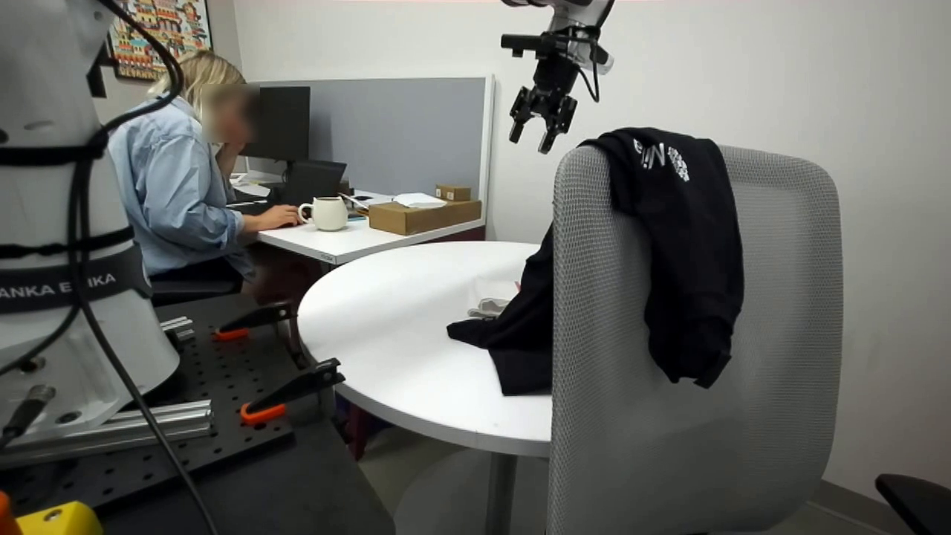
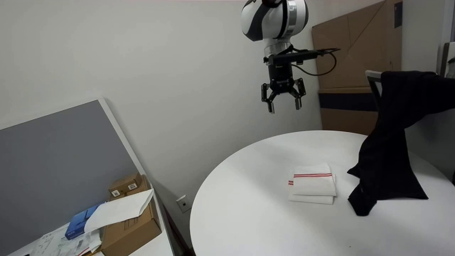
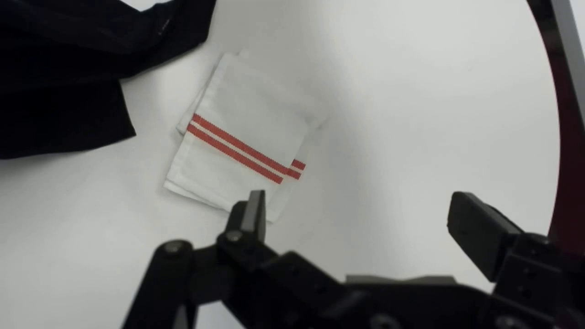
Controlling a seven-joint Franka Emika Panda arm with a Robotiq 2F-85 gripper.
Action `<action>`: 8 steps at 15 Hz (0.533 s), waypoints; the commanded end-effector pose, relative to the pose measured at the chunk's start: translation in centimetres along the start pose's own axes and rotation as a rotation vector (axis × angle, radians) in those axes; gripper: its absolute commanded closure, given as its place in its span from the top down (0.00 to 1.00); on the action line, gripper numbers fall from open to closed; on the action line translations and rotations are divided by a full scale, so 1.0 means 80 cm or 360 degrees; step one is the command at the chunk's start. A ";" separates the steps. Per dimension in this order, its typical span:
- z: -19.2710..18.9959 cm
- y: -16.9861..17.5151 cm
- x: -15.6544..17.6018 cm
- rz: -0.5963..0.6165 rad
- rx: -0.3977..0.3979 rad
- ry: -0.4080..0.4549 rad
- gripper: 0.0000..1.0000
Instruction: Unfold the black t-shirt, hang the t-shirt on the backrest of the grey chair, fold the red and white towel three times over
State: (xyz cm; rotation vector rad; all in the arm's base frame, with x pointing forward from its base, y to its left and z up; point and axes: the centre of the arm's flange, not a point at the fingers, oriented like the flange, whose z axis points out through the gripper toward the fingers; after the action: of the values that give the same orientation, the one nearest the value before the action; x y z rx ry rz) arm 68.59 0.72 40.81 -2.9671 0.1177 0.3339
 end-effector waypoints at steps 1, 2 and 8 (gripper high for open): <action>0.028 -0.011 -0.101 -0.0084 -0.0073 -0.0002 1.00; 0.030 -0.014 -0.114 -0.0103 -0.0093 0.0005 1.00; 0.029 -0.022 -0.183 -0.0143 -0.0169 0.0222 1.00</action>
State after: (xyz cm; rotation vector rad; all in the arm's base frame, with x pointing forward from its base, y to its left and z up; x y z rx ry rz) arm 61.46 3.81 42.23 -3.0442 0.0037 0.2565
